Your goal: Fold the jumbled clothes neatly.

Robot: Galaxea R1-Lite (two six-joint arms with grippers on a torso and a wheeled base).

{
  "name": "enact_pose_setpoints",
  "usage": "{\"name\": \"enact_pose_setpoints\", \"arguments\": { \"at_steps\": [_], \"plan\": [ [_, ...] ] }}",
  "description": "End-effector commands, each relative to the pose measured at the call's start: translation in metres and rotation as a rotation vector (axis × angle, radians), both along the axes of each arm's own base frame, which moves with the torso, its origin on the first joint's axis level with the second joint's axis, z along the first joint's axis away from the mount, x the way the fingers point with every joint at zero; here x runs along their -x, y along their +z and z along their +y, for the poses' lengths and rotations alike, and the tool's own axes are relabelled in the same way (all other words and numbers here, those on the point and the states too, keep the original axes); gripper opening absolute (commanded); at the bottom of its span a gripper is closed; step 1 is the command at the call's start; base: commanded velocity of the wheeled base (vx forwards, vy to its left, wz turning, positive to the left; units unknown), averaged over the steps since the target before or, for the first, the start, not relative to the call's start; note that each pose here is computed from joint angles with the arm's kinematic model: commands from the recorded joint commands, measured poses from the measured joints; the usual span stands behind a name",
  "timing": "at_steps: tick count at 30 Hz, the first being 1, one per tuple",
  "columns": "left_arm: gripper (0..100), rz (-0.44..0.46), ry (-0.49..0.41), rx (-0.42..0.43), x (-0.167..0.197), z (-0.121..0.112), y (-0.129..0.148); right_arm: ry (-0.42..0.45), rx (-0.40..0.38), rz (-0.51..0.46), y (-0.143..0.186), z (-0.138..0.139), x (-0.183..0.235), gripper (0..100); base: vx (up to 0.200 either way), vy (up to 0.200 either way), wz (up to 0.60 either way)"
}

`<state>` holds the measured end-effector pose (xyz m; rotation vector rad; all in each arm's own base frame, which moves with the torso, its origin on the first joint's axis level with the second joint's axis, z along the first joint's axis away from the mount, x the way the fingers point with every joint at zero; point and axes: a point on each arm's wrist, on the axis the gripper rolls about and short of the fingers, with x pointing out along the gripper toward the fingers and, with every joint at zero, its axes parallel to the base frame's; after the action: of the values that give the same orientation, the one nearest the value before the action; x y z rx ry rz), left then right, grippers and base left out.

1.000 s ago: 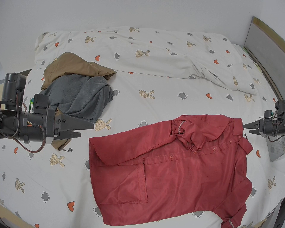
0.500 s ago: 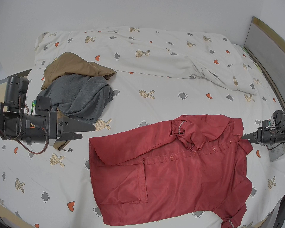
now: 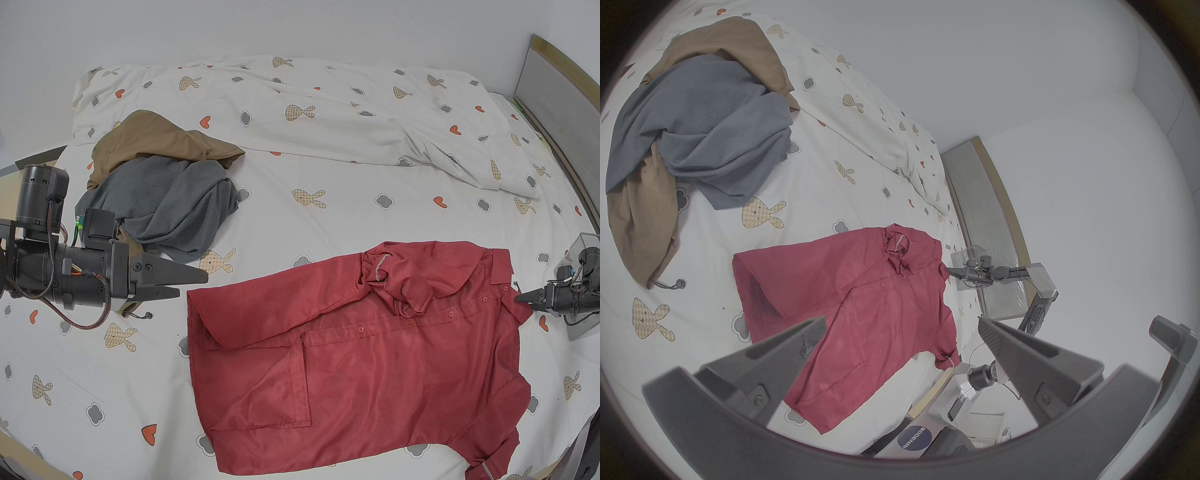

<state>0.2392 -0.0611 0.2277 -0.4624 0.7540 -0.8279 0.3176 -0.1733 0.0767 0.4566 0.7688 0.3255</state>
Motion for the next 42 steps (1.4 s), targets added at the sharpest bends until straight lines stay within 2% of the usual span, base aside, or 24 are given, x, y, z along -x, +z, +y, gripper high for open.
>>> {"name": "enact_pose_setpoints", "arguments": {
  "at_steps": [1, 6, 12, 13, 20, 26, 31, 42],
  "plan": [
    [100, 0.006, -0.004, -0.001, -0.001, -0.001, -0.004, 0.017, -0.023, 0.037, -0.017, 0.006, -0.003, 100, 0.0, 0.0, 0.0],
    [100, -0.002, -0.008, -0.006, -0.001, -0.001, -0.004, 0.065, -0.027, 0.038, -0.021, 0.019, -0.011, 100, 0.0, 0.0, 0.0],
    [100, -0.002, -0.01, -0.006, 0.0, -0.001, -0.004, 0.078, -0.028, 0.036, -0.02, 0.023, -0.014, 100, 0.0, 0.0, 0.0],
    [100, -0.002, -0.01, -0.006, 0.0, -0.001, -0.004, 0.075, -0.028, 0.038, -0.02, 0.023, -0.013, 0, 0.0, 0.0, 0.0],
    [100, 0.002, -0.019, -0.007, 0.0, -0.004, -0.006, 0.042, -0.034, 0.045, -0.018, 0.016, -0.003, 0, 0.0, 0.0, 0.0],
    [100, 0.004, -0.019, -0.007, -0.001, -0.004, -0.006, -0.028, 0.01, -0.024, 0.017, 0.004, 0.027, 0, 0.0, 0.0, 0.0],
    [100, 0.001, -0.019, -0.006, 0.0, -0.004, -0.005, -0.069, 0.032, -0.046, 0.03, 0.0, 0.043, 0, 0.0, 0.0, 0.0],
    [100, 0.004, -0.027, -0.007, 0.002, -0.005, -0.006, -0.172, 0.025, -0.029, 0.025, -0.027, 0.063, 0, 0.0, 0.0, 0.0]
  ]
}}
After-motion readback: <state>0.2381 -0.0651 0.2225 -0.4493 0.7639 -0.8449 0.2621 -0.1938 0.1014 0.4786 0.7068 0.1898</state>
